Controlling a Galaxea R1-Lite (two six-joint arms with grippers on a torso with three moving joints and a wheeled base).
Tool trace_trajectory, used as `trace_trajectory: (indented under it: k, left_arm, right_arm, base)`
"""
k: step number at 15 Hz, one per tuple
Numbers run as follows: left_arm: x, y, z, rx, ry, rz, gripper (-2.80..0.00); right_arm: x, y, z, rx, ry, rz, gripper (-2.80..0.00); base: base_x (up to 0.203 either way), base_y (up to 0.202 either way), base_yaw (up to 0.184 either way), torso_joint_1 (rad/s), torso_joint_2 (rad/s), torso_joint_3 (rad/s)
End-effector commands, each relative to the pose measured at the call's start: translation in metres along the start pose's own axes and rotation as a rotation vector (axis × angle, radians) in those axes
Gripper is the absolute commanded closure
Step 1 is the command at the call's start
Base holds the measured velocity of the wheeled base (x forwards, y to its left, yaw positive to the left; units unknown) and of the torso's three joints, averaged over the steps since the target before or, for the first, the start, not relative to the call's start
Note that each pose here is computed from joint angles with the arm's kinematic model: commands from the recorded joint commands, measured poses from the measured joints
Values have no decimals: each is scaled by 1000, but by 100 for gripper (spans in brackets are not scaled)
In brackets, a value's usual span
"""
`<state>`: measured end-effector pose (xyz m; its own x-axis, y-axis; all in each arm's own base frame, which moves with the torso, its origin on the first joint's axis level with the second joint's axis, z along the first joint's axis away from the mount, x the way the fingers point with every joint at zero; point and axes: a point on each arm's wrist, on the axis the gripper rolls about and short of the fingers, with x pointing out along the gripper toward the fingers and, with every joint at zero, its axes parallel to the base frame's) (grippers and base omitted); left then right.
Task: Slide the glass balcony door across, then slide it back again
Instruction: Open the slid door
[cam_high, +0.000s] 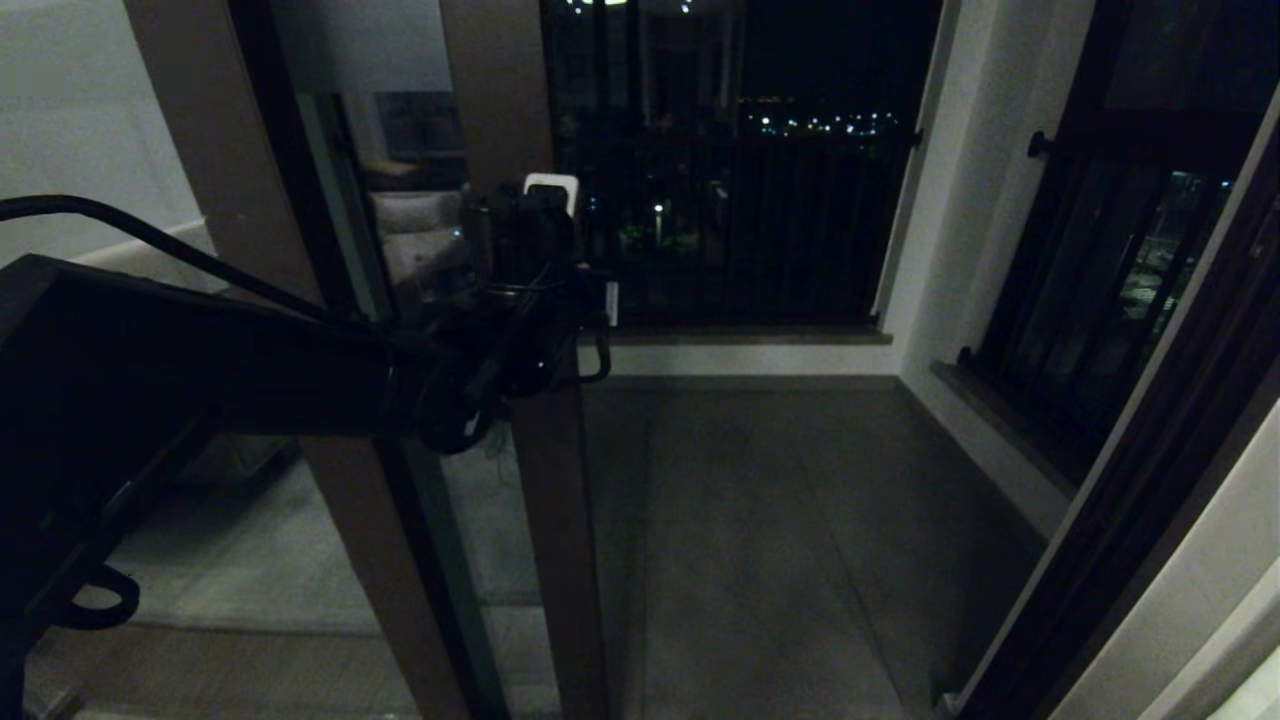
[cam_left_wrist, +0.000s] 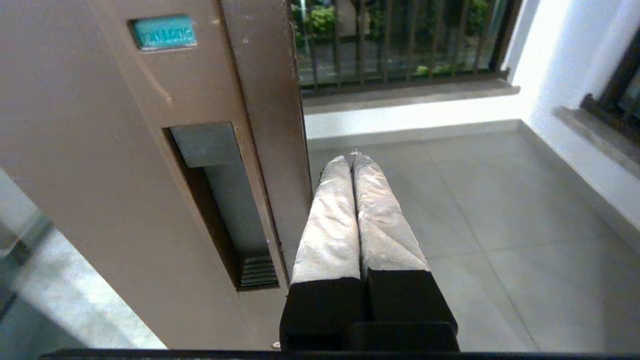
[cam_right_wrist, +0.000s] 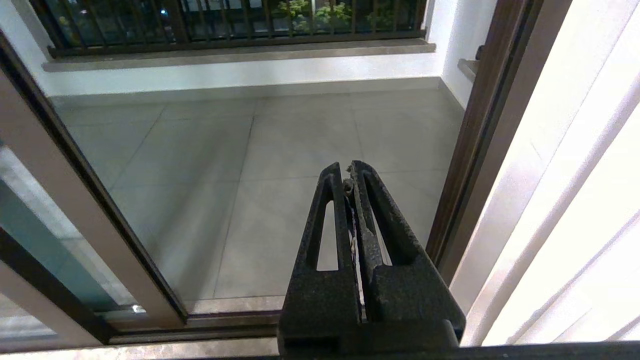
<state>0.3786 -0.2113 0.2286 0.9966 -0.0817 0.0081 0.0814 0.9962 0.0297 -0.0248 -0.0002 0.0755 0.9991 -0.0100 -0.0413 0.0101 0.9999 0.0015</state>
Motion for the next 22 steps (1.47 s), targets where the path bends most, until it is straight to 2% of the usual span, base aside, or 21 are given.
trace_trajectory:
  k: [1, 6, 13, 22]
  left_arm:
    - [-2, 6, 1, 2, 0, 10, 0]
    - [-6, 15, 7, -1, -8, 27, 0]
    - [-6, 35, -2, 13, 27, 63, 0]
    - [-4, 42, -2, 6, 15, 81, 0]
  right_arm:
    - [0, 0, 0, 0, 2, 0, 0]
    - [0, 0, 0, 0, 2, 1, 0]
    - [0, 0, 0, 0, 2, -1, 0]
    - [0, 0, 0, 1, 2, 0, 0]
  base:
    - [0, 0, 0, 0, 0, 0]
    - [0, 0, 0, 0, 0, 0]
    - [0, 0, 0, 0, 0, 0]
    - [0, 0, 0, 0, 0, 0]
